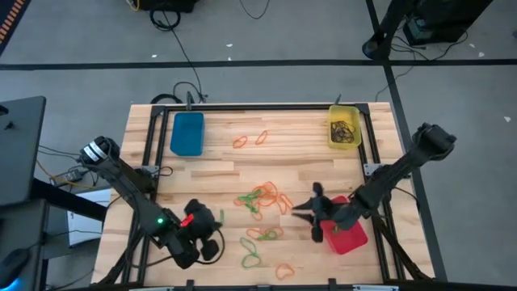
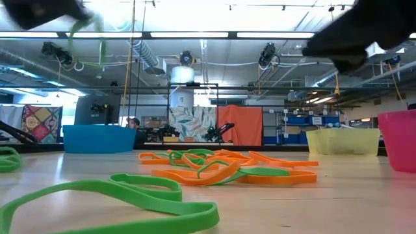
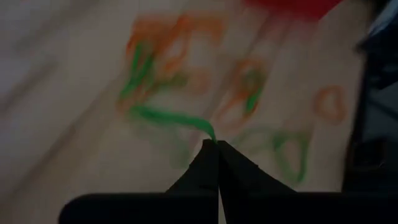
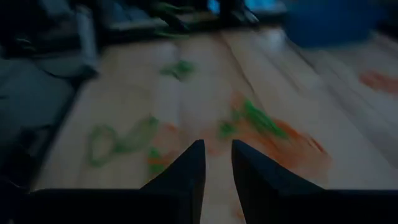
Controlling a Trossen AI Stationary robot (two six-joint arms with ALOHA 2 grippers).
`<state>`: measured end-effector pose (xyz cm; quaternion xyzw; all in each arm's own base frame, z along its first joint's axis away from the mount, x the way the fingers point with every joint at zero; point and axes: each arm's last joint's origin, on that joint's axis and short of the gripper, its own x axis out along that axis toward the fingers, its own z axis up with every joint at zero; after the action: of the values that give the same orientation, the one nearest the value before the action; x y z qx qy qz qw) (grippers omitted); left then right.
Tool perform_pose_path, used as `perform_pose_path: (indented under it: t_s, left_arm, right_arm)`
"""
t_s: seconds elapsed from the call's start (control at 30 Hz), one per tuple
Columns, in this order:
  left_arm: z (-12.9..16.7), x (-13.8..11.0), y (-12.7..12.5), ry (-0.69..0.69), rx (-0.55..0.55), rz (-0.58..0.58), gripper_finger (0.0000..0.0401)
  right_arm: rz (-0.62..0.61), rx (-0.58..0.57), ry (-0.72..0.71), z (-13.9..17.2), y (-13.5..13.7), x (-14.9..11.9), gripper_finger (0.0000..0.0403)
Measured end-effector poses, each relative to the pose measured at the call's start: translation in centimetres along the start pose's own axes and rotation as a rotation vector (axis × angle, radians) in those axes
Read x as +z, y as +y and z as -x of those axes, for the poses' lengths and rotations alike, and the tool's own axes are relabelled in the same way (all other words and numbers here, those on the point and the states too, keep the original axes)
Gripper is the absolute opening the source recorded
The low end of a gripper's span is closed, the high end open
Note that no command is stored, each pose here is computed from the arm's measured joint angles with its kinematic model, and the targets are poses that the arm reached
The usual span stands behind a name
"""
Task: Sort rubber bands into baskets
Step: Put the green rubber band into the red bin
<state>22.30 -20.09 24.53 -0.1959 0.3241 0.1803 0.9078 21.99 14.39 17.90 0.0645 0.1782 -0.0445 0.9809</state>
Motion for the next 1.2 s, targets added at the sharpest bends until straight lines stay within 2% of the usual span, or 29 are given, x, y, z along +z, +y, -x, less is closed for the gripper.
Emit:
perform_pose_path:
  t_s: [0.23, 0.4, 0.53, 0.6, 0.67, 0.77, 0.83, 1.03, 1.2]
  left_arm:
    - [-2.2, 3.0, -1.6, -0.176, -0.1, -0.151, 0.0001]
    - [-3.8, 5.0, -2.2, -0.383, -0.038, -0.124, 0.0004]
    - [-5.1, 5.7, -2.8, -0.4, -0.098, -0.225, 0.0005]
    - [-5.7, 5.9, -3.0, -0.431, -0.094, -0.215, 0.0005]
    - [-6.2, 6.2, -3.1, -0.479, -0.052, -0.196, 0.0006]
    - [-7.5, 6.3, -3.2, -0.538, 0.011, -0.171, 0.0006]
    - [-8.3, 6.2, -3.2, -0.547, 0.023, -0.174, 0.0006]
    - [-9.7, 6.1, -2.9, -0.538, 0.039, -0.164, 0.0007]
    - [-9.7, 6.3, -3.1, -0.551, -0.001, -0.157, 0.0007]
  right_arm:
    - [0.149, 0.118, -0.199, -3.7, 2.1, -0.2, 0.0092]
    - [0.219, 0.137, -0.229, -6.1, 3.3, -0.3, 0.0092]
    - [0.287, 0.064, -0.249, -6.7, 4.0, -0.1, 0.0092]
    - [0.298, 0.028, -0.265, -6.7, 4.1, 0.3, 0.0092]
    - [0.282, -0.019, -0.287, -6.6, 4.2, 1.0, 0.0092]
    - [0.245, -0.188, -0.311, -6.4, 4.0, 1.7, 0.0092]
    - [0.267, -0.254, -0.311, -6.1, 4.0, 1.8, 0.0092]
    - [0.288, -0.236, -0.323, -5.8, 4.3, 1.9, 0.0092]
    - [0.286, -0.235, -0.323, -5.8, 4.3, 1.9, 0.0092]
